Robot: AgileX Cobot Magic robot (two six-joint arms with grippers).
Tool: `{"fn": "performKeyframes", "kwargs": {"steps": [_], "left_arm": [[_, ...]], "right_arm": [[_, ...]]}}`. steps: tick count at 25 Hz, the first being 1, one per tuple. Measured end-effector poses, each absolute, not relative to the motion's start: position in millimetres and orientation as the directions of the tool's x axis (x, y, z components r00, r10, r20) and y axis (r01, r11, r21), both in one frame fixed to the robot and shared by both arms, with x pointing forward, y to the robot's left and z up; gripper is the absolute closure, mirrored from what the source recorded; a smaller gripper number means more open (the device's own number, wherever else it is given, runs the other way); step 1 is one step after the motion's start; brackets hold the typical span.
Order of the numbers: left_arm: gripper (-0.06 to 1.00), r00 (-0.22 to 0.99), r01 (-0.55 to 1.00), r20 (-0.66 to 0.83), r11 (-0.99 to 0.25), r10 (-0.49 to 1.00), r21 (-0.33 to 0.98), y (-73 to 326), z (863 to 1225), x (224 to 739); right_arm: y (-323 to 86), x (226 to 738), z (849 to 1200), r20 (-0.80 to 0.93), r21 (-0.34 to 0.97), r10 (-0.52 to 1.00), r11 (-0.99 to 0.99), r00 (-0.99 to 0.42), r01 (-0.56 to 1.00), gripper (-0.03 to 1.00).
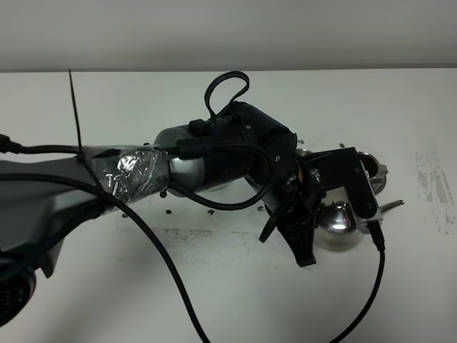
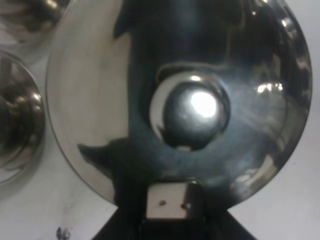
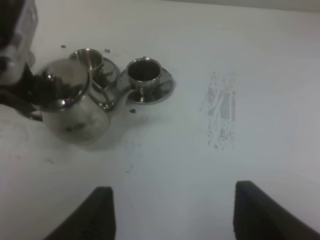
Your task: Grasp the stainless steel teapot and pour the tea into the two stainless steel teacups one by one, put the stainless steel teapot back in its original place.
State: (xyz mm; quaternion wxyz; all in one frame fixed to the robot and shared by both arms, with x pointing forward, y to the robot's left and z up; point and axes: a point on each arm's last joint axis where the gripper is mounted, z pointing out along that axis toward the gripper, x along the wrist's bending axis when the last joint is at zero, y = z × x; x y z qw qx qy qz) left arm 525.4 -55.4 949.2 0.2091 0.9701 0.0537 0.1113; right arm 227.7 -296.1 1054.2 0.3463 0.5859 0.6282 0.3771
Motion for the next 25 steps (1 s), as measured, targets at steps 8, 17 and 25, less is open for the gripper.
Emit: {"fn": "performKeyframes", "kwargs": {"steps": [8,17,25], "left_arm": [[0.76,0.97,0.089,0.172,-0.907,0.172,0.411,-68,931,533],[0.76,0.973,0.095,0.157,-0.911,0.17,0.402,-75,922,536],[0.76,0.973,0.083,0.166,-0.915,0.16,0.396,-76,921,535]], "right_arm": [[-296,228,1054,0.007,0.88,0.997,0.029,-0.074,0.475,0.47],[-296,228,1054,0.007,0.88,0.997,0.029,-0.074,0.475,0.47],[-296,228,1054,0.007,0.88,0.997,0.029,-0.074,0.475,0.47]]}}
